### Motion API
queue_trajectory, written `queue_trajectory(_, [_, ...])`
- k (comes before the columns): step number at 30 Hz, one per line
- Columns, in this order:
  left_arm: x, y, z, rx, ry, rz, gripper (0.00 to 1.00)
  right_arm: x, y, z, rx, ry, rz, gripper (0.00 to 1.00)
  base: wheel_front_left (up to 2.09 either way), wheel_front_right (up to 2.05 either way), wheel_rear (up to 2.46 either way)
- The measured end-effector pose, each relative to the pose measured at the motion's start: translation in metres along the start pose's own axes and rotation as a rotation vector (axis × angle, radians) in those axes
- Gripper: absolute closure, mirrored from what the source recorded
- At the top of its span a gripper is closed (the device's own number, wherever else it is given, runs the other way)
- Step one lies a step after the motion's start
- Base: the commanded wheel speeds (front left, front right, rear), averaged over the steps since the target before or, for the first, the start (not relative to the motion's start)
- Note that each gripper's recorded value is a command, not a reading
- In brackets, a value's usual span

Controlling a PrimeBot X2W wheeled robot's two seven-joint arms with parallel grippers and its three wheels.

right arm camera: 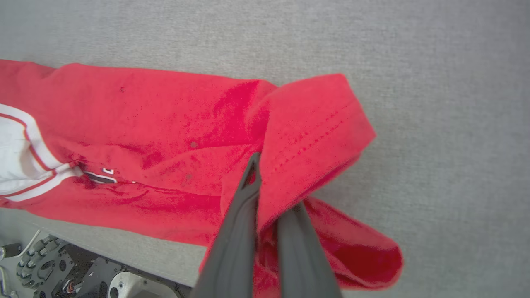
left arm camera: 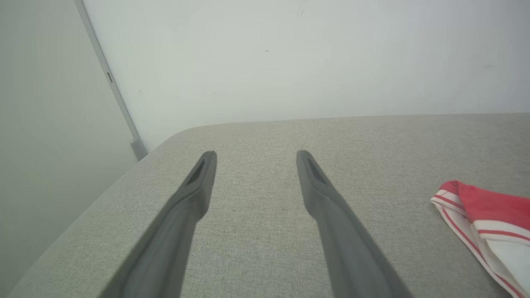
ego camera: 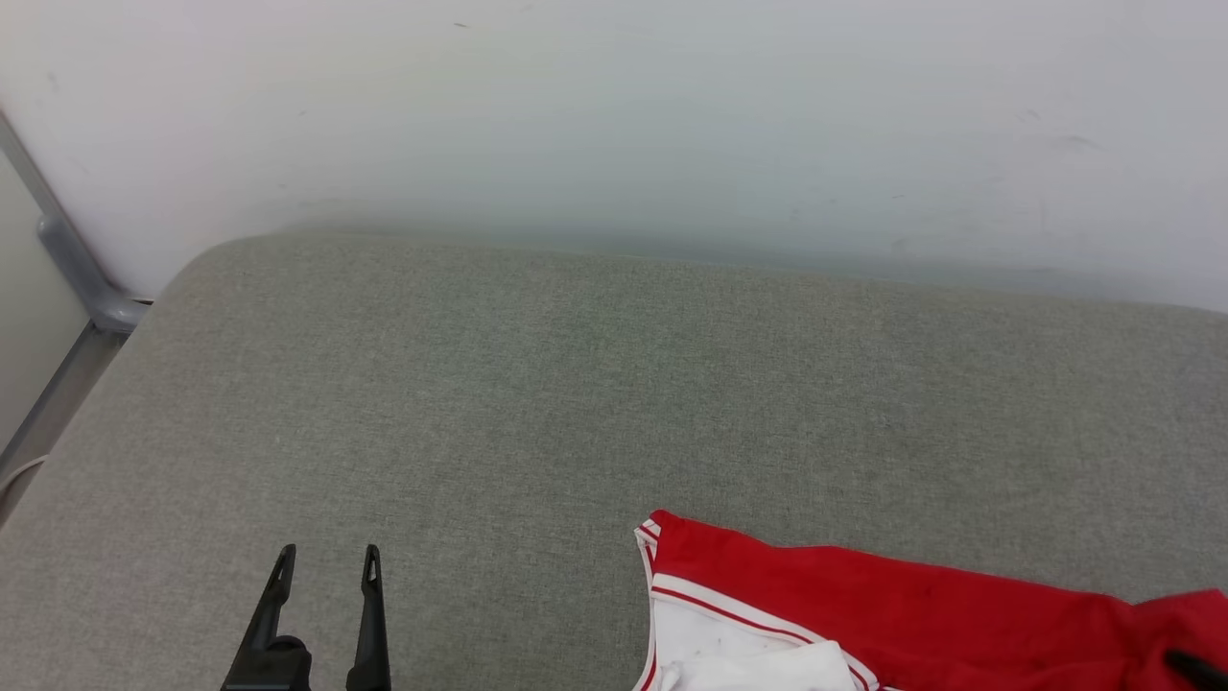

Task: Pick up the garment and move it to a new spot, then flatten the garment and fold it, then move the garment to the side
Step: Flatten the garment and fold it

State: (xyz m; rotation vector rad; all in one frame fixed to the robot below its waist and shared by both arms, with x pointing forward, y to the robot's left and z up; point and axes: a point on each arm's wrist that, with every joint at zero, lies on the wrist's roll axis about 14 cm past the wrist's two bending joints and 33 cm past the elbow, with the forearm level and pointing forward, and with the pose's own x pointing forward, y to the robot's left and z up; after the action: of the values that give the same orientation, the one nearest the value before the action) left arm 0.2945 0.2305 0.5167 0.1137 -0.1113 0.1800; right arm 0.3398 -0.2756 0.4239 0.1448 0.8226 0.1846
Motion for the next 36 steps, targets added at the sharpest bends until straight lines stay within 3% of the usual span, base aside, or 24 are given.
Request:
queue_trajectory(9, [-0.001,-0.001,0.0,-0.001,0.0,0.002,0.0,0.0,0.104,0.006,-0.06,-0.02,0.288,1.0,0.0,0.0,0.0])
queue_trajectory(18, [-0.004,0.003,-0.004,0.002,0.017,0.01,0.0,0.012,0.199,-0.001,-0.196,0.02,0.495,1.0,0.0,0.0,0.0])
queue_trajectory(28, [-0.002,0.005,-0.007,0.002,0.028,0.025,0.0,0.036,0.271,-0.002,-0.325,0.029,0.613,1.0,0.0,0.0,0.0])
queue_trajectory(36, [0.007,0.0,-0.009,-0.006,0.037,0.018,0.0,0.069,0.297,-0.003,-0.404,0.056,0.615,1.0,0.0,0.0,0.0])
